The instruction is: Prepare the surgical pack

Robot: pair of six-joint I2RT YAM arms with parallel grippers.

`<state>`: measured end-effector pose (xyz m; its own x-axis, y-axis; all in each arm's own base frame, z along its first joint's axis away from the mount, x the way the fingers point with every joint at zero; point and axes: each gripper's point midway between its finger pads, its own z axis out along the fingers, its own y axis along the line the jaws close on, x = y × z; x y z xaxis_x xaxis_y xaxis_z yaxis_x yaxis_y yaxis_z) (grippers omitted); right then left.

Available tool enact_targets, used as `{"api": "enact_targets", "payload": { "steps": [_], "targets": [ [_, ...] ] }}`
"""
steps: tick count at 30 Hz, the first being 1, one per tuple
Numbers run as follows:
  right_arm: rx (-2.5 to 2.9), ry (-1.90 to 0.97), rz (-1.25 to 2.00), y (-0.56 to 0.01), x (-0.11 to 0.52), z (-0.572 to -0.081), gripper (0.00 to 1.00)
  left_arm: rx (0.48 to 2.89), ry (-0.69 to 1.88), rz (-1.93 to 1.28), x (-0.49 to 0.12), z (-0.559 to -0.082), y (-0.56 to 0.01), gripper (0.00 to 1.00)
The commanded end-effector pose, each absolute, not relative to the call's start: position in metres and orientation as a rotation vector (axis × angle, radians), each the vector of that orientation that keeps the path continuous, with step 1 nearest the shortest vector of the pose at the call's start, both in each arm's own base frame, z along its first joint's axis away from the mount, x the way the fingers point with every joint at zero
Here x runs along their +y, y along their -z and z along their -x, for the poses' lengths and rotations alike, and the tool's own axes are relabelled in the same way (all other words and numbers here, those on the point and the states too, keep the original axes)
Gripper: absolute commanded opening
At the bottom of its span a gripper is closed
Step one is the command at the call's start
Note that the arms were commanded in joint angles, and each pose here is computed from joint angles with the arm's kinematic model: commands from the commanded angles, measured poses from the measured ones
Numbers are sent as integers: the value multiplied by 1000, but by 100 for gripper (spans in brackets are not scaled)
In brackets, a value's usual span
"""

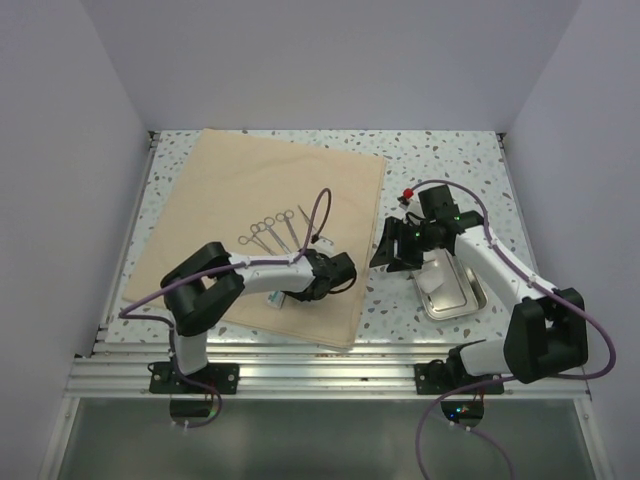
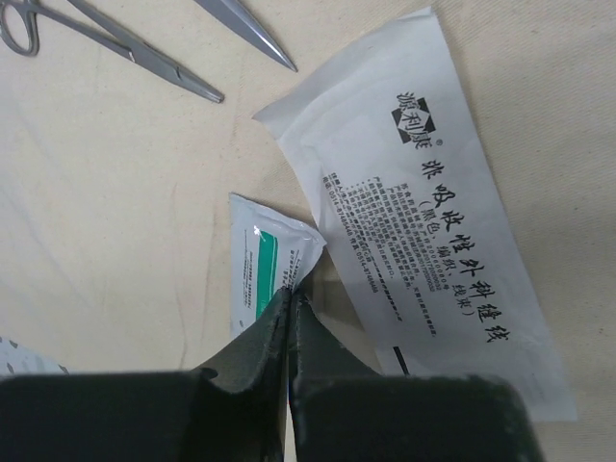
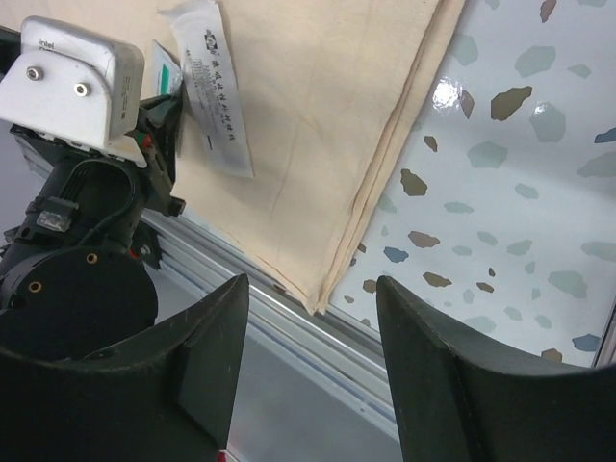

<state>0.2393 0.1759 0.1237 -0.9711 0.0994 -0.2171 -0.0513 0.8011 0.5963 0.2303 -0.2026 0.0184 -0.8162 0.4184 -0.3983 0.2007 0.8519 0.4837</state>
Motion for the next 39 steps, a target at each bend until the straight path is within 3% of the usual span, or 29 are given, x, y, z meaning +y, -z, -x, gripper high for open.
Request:
{"api": "enact_targets", "payload": {
  "steps": [1,8,12,13,17,25,34,39],
  "targets": [
    [2734,-965,4,-135,181,-237,59,2526,-528,-419,-202,-231,-24,0],
    [2728,-999,75,-141,185,-243,60,2563,-188,-426,-232,-230,-86,0],
    [2678,-1173,196,-154,204,-246,63,2583,266,-439,-268,-227,-145,0],
    [2616,-1329,255,-167,217,-245,64,2550,394,-457,-278,-229,-158,0],
    [2384,-1671,407,-214,251,-236,78,2417,1005,-469,-289,-217,-219,0],
    [2120,-1816,660,-256,281,-219,85,2179,1594,-549,-305,-184,-276,0],
    [2039,-1879,694,-275,290,-220,82,2018,1762,-606,-303,-181,-312,0],
    [1969,-1928,702,-293,291,-217,75,1981,1810,-584,-295,-188,-313,0]
  ]
}}
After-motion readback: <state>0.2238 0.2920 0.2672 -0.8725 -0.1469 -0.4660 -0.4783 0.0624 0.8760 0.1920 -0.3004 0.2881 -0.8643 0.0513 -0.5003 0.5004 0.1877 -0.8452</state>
